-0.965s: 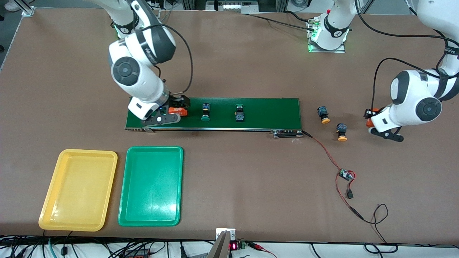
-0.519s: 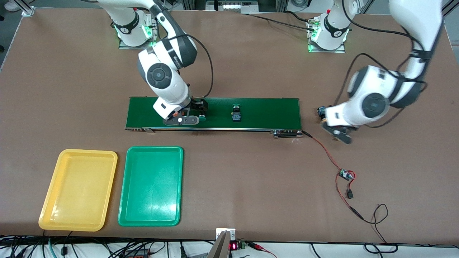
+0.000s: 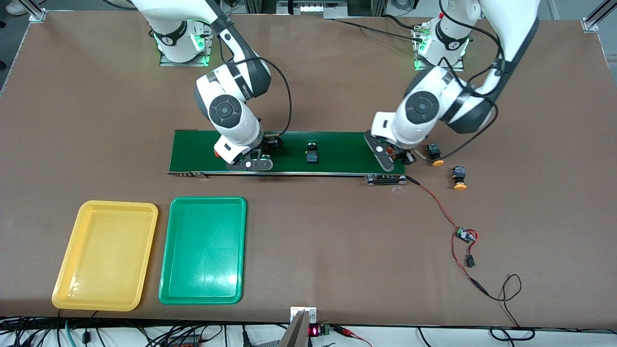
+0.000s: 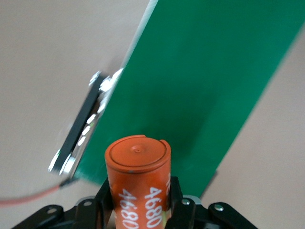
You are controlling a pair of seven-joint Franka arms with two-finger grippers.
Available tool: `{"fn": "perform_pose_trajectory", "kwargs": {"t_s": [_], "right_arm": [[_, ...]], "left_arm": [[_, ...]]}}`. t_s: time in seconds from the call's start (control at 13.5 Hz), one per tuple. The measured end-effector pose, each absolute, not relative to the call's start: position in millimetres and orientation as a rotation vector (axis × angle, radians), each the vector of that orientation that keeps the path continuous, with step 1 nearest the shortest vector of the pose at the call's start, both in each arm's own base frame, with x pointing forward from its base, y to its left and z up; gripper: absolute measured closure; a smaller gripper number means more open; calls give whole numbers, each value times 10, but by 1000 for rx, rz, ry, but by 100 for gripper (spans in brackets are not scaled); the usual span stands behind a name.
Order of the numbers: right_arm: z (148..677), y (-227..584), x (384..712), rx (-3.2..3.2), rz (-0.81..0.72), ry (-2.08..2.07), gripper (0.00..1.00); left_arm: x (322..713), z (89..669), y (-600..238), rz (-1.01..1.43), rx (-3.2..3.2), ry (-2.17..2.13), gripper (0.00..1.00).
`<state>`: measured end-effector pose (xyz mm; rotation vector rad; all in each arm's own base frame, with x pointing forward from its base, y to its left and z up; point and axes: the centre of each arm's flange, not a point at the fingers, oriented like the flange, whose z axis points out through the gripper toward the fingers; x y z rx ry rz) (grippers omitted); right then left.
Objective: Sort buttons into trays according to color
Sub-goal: 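Set the cylinder on the belt while the right gripper grasps a green button, then drop the button in the tray while the left gripper grasps a yellow button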
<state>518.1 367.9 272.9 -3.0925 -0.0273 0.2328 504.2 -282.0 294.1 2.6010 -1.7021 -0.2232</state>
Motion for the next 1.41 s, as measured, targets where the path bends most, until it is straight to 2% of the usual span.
{"fn": "perform_pose_trajectory", "kwargs": {"t_s": [0.15,0.3,0.45,0.59,0.67,0.74,0.82,0.96,1.41], "right_arm": [[2600,3650,5186,-3103,257,-17,0],[2532,3605,5207,-3111,268,-4,5],[2519,3584,5220,-3114,270,31,28],[2516,3582,5220,-3117,271,90,53],[2513,3582,5220,-3118,272,106,63],[2510,3580,5220,-3118,273,114,67],[2512,3567,5231,-3119,271,120,67],[2555,3465,5338,-3120,240,156,67],[3097,2549,6193,-3134,-20,331,67]], "left_arm": [[4980,2842,-2990,-173,2456,-1864,51],[4938,2694,-3080,-161,2374,-1923,51],[4927,2633,-3123,-148,2345,-1939,47],[4957,2654,-3120,-126,2349,-1937,26],[5005,2690,-3087,-112,2364,-1930,18],[5087,2759,-3007,-92,2394,-1918,7],[5190,2861,-2883,-67,2438,-1900,0],[5387,3096,-2520,-43,2550,-1743,0],[5687,3262,-1030,-201,2910,-1006,0]]}}
